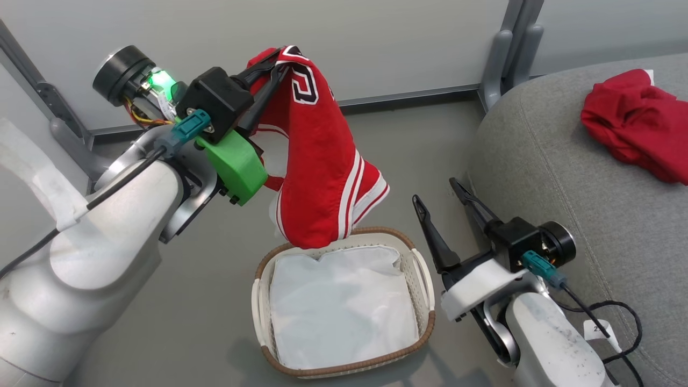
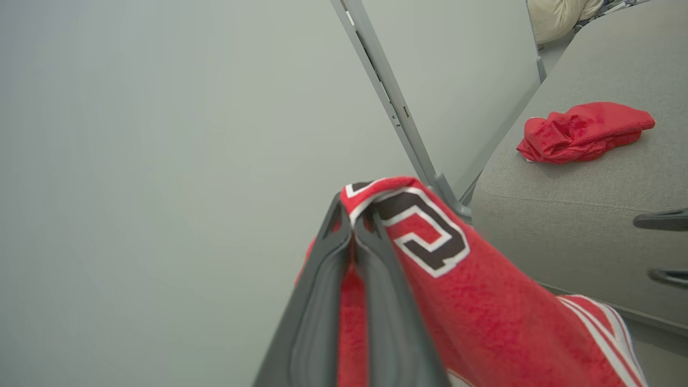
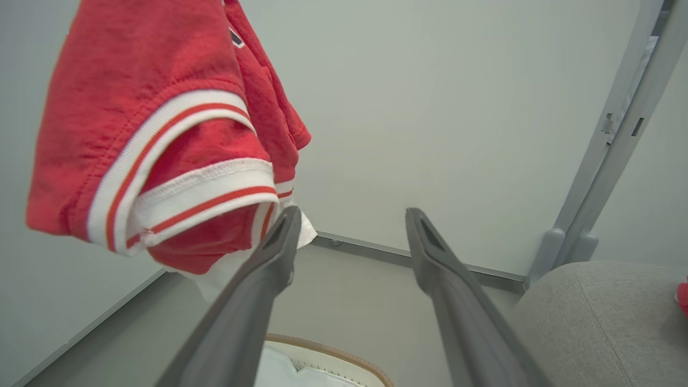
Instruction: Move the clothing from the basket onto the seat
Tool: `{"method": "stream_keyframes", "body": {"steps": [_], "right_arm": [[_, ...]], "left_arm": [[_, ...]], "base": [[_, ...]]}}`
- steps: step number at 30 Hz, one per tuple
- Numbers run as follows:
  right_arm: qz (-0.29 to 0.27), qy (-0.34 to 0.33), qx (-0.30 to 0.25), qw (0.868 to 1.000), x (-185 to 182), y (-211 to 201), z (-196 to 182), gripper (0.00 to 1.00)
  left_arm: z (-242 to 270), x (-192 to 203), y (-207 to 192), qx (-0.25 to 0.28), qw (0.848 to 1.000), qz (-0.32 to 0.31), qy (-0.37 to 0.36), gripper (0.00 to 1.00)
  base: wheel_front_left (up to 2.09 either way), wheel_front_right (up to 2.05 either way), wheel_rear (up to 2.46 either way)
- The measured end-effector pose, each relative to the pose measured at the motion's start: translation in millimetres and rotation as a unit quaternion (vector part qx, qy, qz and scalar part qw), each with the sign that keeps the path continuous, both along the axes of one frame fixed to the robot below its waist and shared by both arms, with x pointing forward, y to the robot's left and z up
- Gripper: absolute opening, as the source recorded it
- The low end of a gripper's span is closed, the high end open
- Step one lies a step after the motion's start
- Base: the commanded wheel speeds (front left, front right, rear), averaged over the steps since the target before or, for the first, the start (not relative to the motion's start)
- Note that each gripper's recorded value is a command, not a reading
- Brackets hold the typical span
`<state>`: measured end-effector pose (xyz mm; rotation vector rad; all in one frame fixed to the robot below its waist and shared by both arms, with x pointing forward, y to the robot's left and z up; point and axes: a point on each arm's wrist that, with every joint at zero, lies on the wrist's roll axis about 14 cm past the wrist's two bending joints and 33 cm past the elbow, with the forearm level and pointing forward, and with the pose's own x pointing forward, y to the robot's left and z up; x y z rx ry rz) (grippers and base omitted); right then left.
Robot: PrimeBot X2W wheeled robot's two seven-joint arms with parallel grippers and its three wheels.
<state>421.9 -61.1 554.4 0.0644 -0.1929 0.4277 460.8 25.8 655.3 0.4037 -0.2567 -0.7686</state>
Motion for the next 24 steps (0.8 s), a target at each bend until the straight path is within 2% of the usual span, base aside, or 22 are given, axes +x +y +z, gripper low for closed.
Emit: {"method": "stream_keyframes", "body": {"steps": [8, 18, 24], "right_arm": [[0.042, 0.006, -0.028, 0.999, -2, 27, -4, 1.0], [0.078, -0.064, -0.032, 0.994, -1, 52, 44, 1.0], [0.114, -0.066, -0.047, 0.99, -7, 73, 43, 1.0]], "left_arm": [[13, -13, -5, -0.001, 1.0, -0.011, -0.015, 0.0], [13, -32, -20, 0.003, 0.999, -0.035, -0.011, 0.0], [4, -34, -21, 0.002, 0.999, -0.035, 0.0, 0.0]], "base": [[0.0, 0.0, 0.0], [0.0, 0.0, 0.0], [0.0, 0.0, 0.0]]}}
